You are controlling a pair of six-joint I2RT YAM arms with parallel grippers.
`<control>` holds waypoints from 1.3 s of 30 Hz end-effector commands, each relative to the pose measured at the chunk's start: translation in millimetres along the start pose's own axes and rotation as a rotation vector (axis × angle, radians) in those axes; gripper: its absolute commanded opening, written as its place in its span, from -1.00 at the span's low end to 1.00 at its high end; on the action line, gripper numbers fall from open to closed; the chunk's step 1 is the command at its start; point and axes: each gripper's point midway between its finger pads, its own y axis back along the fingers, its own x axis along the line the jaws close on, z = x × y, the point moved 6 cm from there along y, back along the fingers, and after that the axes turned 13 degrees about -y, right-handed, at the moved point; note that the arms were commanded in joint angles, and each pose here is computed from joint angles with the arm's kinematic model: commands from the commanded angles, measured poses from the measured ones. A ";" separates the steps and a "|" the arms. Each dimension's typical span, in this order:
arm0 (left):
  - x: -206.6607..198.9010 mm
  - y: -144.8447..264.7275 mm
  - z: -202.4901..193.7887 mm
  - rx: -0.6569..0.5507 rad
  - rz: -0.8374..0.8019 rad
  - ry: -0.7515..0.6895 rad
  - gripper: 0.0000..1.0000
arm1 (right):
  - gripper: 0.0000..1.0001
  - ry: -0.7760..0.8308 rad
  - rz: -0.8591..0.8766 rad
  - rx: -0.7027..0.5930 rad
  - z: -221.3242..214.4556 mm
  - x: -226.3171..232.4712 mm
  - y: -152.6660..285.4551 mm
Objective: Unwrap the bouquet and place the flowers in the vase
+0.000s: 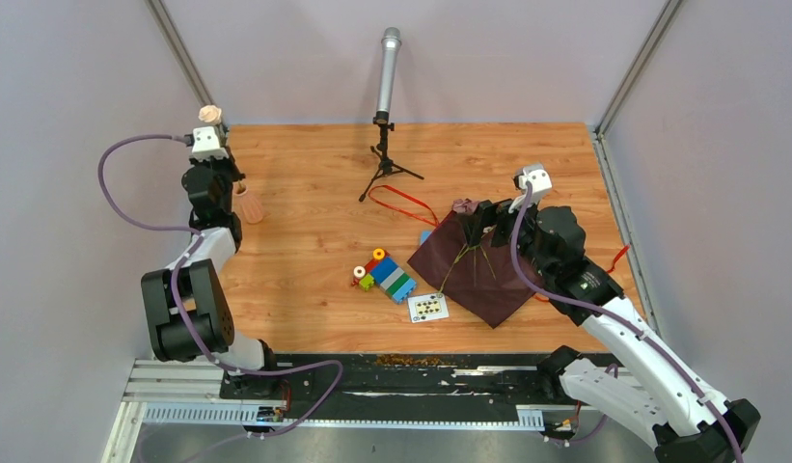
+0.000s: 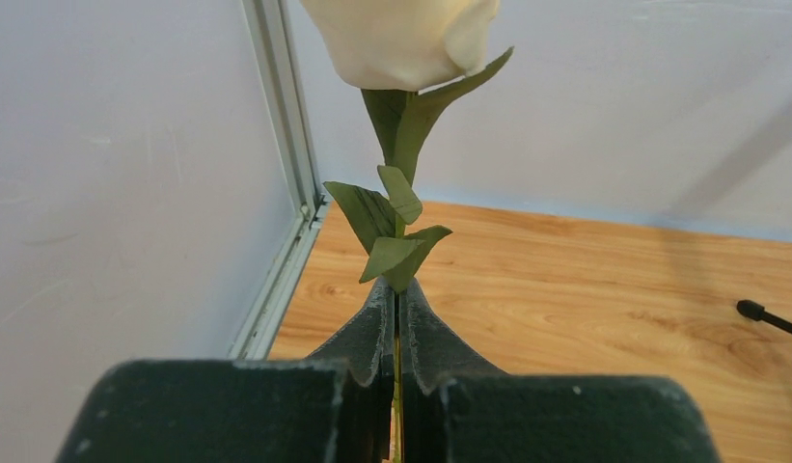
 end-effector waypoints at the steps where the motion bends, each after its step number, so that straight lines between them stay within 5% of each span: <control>1: 5.7 -3.0 -1.4 -0.034 -0.004 -0.009 -1.00 | 0.85 -0.004 0.004 -0.018 2.5 -0.5 2.4; 11: 0.4 2.6 -26.9 0.023 -0.026 0.010 -0.92 | 0.85 -0.007 0.016 -0.007 1.4 0.3 1.2; 20: -2.3 8.9 -50.4 0.104 -0.007 0.037 -0.41 | 0.85 0.000 0.019 -0.005 0.7 -0.5 1.4; 26: 0.3 14.2 -50.5 0.122 0.030 0.070 0.12 | 0.85 -0.001 0.013 -0.013 1.3 -2.0 3.1; 35: 3.1 31.0 -36.1 0.147 0.073 0.145 0.78 | 0.86 0.004 0.017 -0.016 -0.3 -3.0 6.2; 39: 3.0 45.0 -20.7 0.134 0.083 0.200 0.92 | 0.86 0.006 0.020 -0.022 0.3 -2.7 8.3</control>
